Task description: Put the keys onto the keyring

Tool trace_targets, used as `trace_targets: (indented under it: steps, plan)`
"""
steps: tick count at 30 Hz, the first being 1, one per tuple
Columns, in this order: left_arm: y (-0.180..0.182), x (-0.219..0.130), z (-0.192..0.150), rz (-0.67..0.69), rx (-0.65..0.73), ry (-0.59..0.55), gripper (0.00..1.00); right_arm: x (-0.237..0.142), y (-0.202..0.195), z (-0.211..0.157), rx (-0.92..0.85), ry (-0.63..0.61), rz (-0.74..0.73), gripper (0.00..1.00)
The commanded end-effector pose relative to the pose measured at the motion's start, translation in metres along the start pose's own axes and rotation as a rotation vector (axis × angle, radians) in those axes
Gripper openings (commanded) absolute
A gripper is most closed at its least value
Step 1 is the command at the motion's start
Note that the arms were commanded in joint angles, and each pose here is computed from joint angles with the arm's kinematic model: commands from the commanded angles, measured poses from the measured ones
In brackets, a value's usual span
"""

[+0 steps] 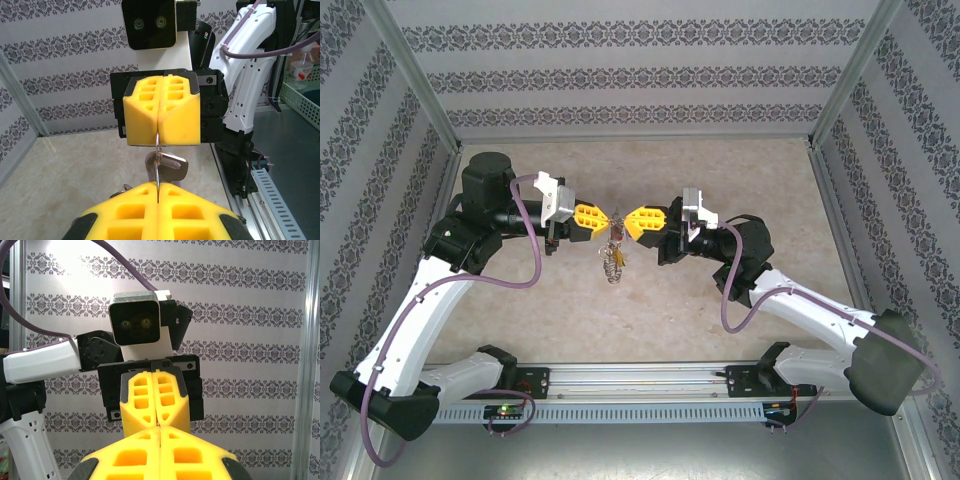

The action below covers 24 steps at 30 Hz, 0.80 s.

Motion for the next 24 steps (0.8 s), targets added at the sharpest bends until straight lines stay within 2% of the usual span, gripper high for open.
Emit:
trace_targets:
  steps: [1,24]
  plan:
    - [-0.0027,-0.0046,0.0092,-0.004,0.058,-0.041,0.0,0.0038,0.0071,0.0188,-0.054,-0.058,0.028,0.0]
    - [-0.0031,-0.0053,0.0096,-0.002,0.059,-0.043,0.0,0.0097,0.0029,0.013,-0.038,-0.047,0.041,0.0]
Point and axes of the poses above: each hand's point on the last joint's axis, 136 mm out from that joint toward the fingers, its own x axis out along the fingers, its own y axis along the line the jaws close on, z = x × y, the point moved 7 cm from there along -x, back along the fingers
